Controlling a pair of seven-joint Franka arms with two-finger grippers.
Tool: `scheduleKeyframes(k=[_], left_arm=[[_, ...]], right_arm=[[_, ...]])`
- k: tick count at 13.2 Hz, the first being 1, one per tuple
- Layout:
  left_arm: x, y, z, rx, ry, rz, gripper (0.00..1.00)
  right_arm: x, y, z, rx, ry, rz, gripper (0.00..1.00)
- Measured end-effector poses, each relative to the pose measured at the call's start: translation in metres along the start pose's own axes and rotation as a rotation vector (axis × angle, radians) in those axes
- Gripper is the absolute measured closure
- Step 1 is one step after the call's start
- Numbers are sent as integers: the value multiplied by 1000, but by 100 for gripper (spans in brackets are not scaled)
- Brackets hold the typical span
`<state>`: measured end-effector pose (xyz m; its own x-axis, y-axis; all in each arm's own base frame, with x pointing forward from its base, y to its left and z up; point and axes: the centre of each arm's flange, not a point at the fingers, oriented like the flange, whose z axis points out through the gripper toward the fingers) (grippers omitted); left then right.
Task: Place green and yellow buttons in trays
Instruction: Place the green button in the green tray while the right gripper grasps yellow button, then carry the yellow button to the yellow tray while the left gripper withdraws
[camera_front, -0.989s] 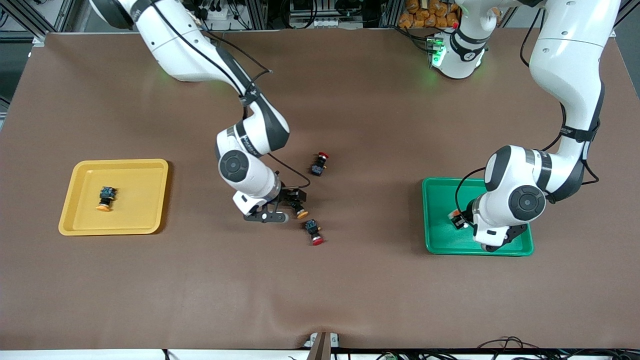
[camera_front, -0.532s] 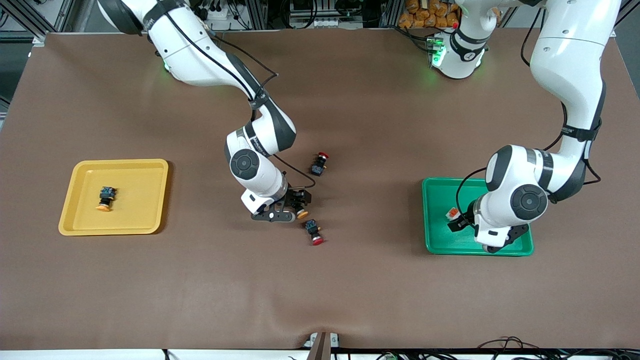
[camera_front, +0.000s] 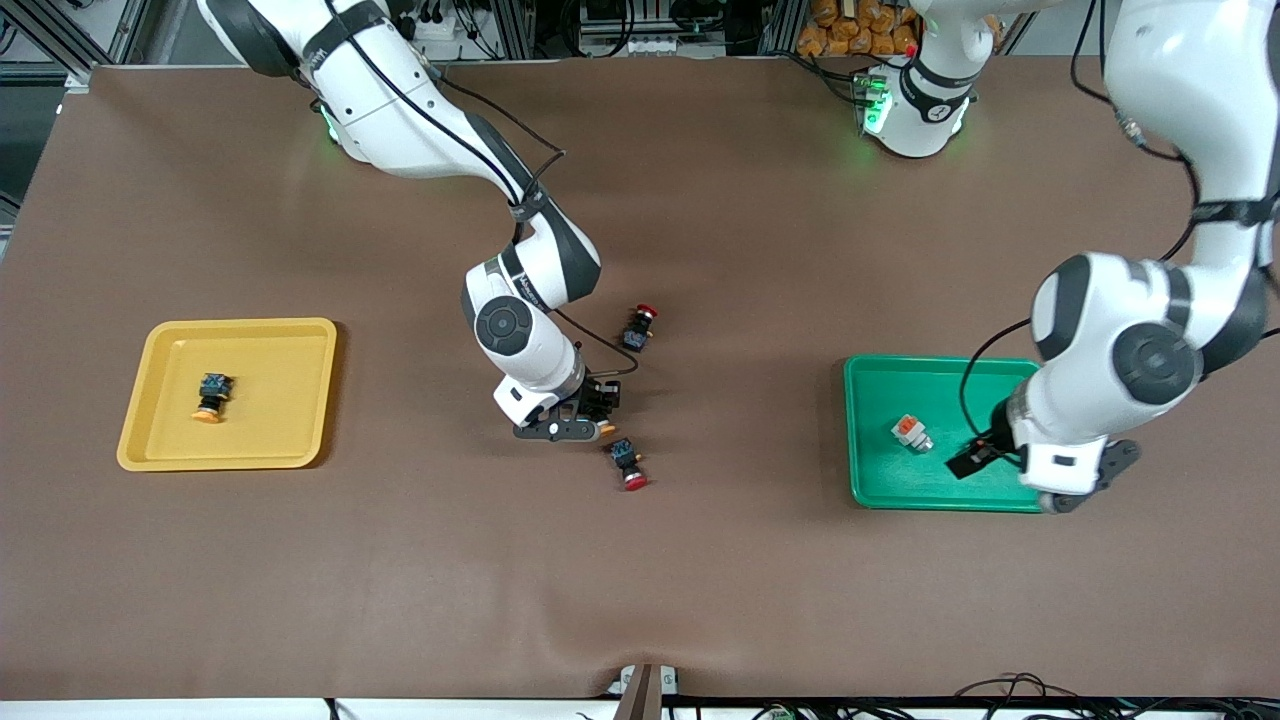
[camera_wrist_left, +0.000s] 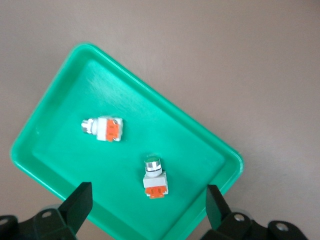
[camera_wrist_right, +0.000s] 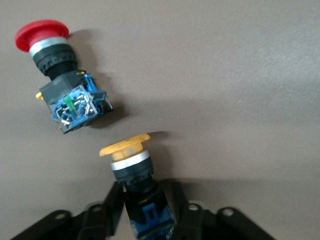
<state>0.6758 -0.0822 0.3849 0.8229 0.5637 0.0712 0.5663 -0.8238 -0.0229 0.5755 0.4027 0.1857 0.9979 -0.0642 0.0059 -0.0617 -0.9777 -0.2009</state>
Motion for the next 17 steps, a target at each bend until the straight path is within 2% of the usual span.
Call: scheduleKeyframes(k=[1, 3, 5, 9, 12, 15, 17], left_arm=[[3, -4, -24, -11, 23, -8, 0], [5, -15, -65, -17, 55, -8, 0], [0, -25, -95, 5, 56, 55, 0], [-4, -43, -132, 50, -35, 205, 0], [-11, -48, -158, 35, -79, 264, 0], [-21, -57, -198, 16, -35, 327, 0], [-29, -69, -225, 13, -8, 356, 0]], right_arm=[[2, 2, -1, -6, -5, 5, 67], [9, 11, -12, -42, -53, 21, 66], [24, 30, -46, -89, -111, 57, 66], [52, 105, -122, -193, -212, 147, 66], [61, 181, -132, -274, -282, 101, 66], [66, 285, -130, -291, -349, 73, 66], [69, 350, -138, -263, -378, 31, 66]])
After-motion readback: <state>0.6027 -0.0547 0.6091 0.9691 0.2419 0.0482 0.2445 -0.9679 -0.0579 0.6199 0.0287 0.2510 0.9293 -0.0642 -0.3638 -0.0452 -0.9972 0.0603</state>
